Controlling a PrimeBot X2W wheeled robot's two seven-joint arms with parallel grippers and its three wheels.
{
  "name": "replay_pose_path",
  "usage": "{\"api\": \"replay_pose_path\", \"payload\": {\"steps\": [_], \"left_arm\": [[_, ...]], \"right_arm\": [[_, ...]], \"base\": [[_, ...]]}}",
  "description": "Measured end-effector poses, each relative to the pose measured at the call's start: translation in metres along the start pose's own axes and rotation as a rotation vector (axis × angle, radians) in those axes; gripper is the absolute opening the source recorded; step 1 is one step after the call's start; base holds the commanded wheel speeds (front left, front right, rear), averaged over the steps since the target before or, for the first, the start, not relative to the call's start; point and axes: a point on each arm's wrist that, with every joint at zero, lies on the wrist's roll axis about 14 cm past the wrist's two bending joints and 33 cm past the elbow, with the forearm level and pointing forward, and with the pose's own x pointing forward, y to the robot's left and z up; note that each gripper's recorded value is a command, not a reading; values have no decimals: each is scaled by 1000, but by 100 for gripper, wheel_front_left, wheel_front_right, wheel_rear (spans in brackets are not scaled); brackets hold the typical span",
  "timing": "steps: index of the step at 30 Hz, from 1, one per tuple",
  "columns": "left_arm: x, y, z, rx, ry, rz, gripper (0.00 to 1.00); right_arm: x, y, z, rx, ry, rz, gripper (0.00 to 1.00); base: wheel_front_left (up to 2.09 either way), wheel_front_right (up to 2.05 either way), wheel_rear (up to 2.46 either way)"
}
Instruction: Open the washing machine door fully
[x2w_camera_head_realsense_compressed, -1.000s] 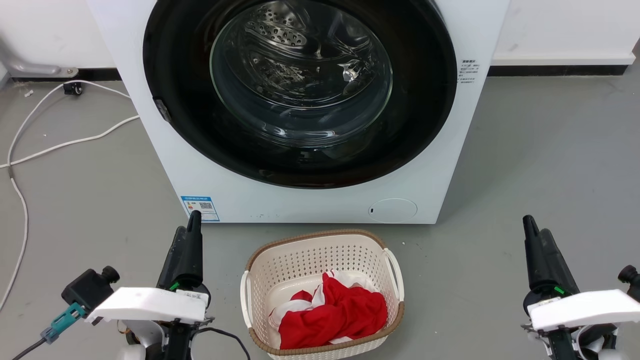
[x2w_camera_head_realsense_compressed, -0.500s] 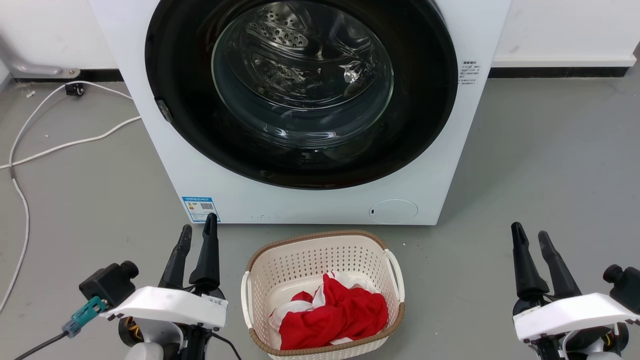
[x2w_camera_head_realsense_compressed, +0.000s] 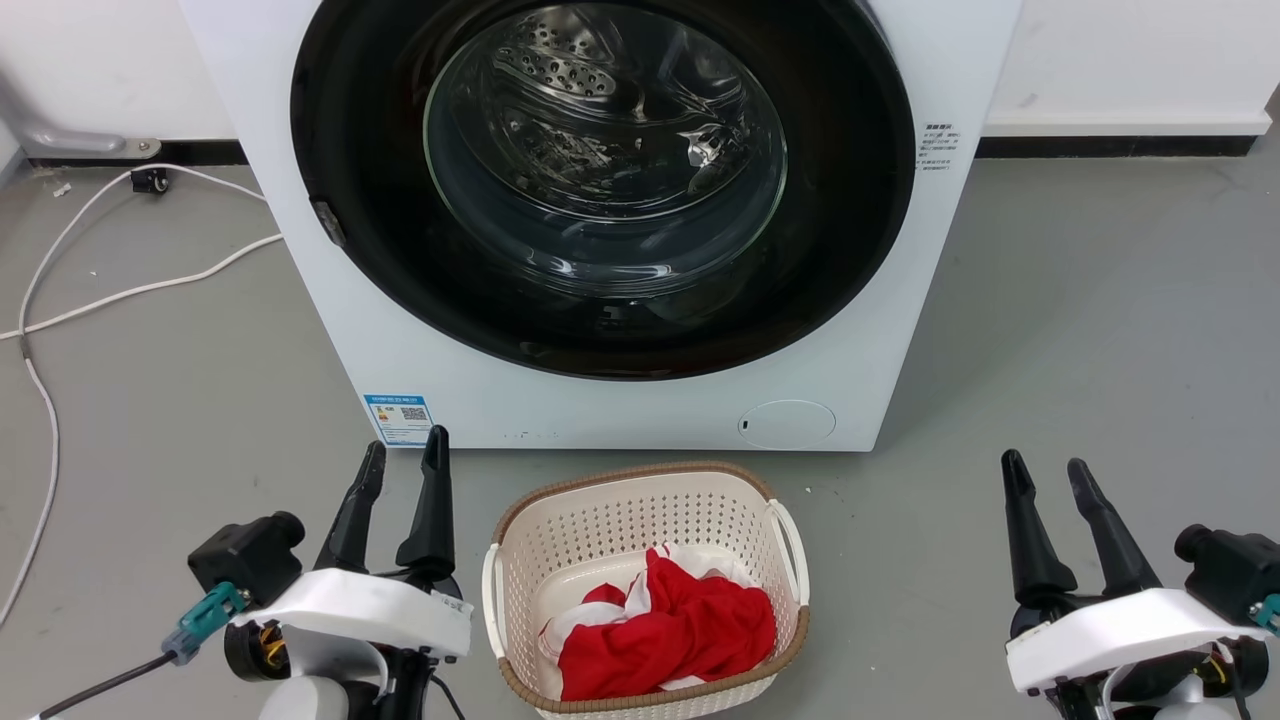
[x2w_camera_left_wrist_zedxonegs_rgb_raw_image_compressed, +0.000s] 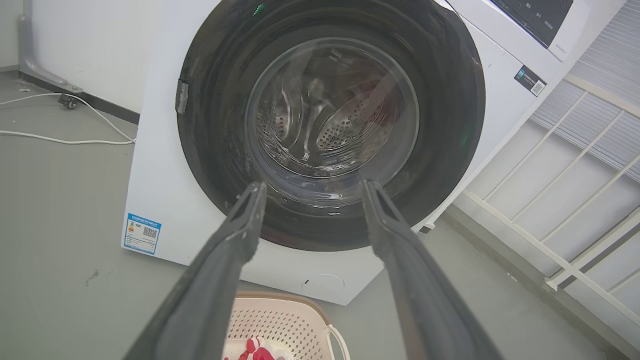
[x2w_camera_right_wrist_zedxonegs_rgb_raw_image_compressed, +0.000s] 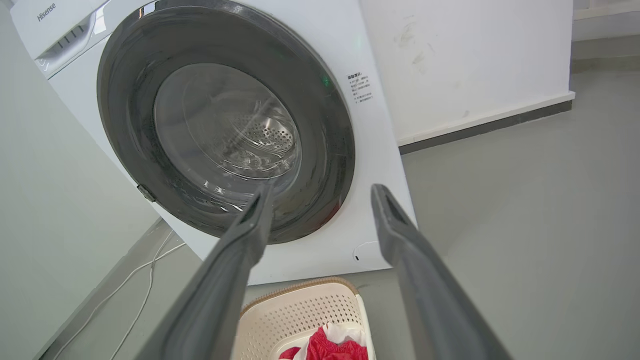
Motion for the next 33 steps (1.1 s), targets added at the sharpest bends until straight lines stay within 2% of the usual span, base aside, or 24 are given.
{"api": "replay_pose_path", "payload": {"steps": [33], "left_arm": [[2,-10,-7,318,-8,-56,100]], "right_arm": [[-3,10,-1,-315,2,49,100]], "base": [[0,0,0]]}}
